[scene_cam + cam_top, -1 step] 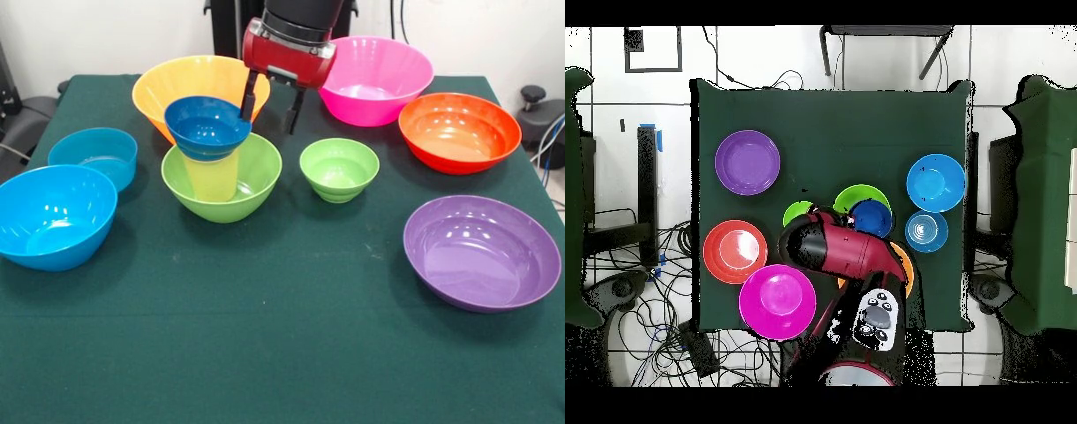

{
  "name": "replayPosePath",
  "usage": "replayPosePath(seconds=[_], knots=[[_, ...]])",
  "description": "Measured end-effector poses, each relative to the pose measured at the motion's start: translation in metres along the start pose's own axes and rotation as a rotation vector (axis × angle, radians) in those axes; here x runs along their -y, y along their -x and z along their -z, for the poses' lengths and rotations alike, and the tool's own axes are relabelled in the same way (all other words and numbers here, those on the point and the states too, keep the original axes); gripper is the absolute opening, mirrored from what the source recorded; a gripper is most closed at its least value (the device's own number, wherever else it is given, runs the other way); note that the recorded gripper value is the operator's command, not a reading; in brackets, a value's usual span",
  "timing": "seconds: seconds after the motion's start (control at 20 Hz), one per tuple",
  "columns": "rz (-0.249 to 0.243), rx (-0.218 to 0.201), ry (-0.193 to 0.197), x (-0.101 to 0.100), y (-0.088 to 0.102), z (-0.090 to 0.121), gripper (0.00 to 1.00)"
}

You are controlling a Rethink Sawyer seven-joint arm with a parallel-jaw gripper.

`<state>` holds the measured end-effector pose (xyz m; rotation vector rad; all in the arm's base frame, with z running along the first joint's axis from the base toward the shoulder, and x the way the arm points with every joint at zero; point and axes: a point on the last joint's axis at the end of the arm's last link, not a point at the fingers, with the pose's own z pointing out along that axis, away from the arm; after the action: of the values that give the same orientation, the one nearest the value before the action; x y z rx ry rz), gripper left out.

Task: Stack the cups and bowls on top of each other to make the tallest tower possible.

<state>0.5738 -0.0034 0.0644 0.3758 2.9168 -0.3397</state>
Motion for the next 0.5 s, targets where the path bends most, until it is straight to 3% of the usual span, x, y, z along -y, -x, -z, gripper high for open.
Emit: replayPosePath(seconds=[0.5], knots=[[-0.037, -0.013, 0.023, -0.035, -0.003, 0.012, 1.0]])
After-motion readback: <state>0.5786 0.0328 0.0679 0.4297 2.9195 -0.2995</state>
